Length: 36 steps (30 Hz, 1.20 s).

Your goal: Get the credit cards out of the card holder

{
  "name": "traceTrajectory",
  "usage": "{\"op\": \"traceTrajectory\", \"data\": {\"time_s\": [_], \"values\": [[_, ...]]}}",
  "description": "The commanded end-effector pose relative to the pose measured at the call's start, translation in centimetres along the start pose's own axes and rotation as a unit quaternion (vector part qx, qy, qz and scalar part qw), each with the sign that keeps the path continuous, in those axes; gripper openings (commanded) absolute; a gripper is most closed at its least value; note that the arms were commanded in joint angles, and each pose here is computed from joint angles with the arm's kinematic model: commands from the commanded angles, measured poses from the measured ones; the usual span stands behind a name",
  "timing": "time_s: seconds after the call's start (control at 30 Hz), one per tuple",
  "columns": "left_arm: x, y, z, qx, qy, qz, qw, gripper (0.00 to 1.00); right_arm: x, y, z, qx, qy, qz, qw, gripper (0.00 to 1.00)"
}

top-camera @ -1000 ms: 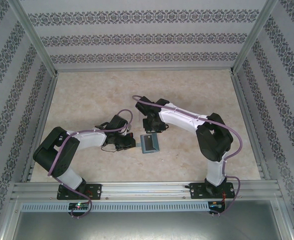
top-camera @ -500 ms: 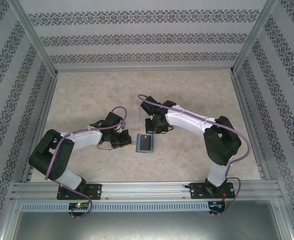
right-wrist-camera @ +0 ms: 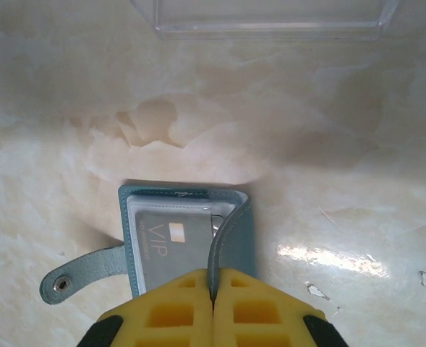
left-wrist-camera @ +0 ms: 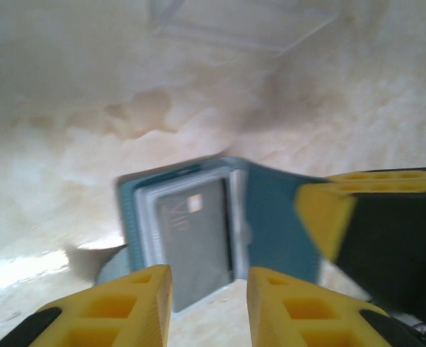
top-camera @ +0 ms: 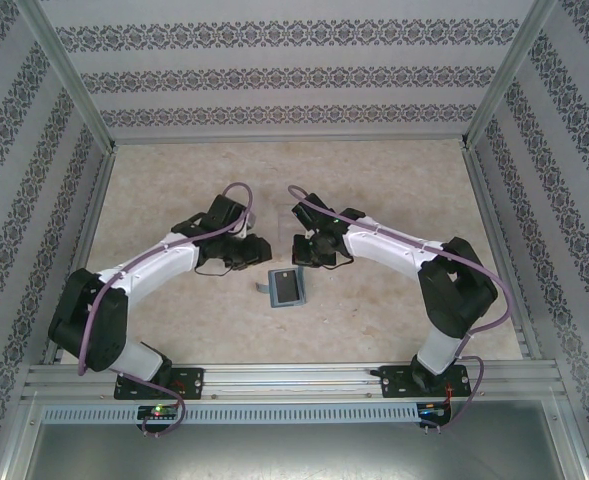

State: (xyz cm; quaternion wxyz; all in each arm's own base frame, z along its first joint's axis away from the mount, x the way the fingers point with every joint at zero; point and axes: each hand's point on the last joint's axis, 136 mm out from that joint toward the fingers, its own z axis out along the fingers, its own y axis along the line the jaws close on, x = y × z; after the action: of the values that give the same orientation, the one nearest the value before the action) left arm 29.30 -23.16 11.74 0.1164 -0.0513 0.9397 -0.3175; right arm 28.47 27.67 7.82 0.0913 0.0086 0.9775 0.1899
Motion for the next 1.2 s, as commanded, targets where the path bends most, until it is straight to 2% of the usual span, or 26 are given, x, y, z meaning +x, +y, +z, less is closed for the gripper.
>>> {"op": "traceTrajectory", "data": {"time_s": [0.0,0.17,0.3,0.5,0.7,1.0,1.17], "values": [[1.7,-1.5,1.1,-0.001,0.043,0.01,0.999,0.33,-0.3,0.1,-0.7,-0.019,-0.009,0.013,1.0,0.06],[3.3,-1.2,4.3,-0.025,0.088,0.012,0.996,0.26,-0.1,-0.7,-0.5,-0.012,-0.006,0.019,1.0,0.11],[4.3,0.6,6.0,-0.047,0.103,-0.006,0.993,0.2,0.1,-1.6,-0.8,0.004,-0.007,0.019,1.0,0.24],[5.3,2.5,6.9,-0.071,0.114,-0.019,0.991,0.15,1.2,-2.9,-1.0,0.021,0.01,0.016,1.0,0.4],[5.7,3.6,7.0,-0.091,0.117,-0.025,0.989,0.15,3.0,-4.9,-0.6,0.05,0.034,0.004,0.998,0.53],[6.3,4.8,7.3,-0.115,0.13,-0.03,0.984,0.16,4.0,-9.8,-0.8,0.181,0.033,-0.057,0.981,0.79],[6.5,5.1,7.3,-0.12,0.129,-0.035,0.984,0.16,4.1,-11.6,-0.9,0.249,0.032,-0.087,0.964,0.84]]}}
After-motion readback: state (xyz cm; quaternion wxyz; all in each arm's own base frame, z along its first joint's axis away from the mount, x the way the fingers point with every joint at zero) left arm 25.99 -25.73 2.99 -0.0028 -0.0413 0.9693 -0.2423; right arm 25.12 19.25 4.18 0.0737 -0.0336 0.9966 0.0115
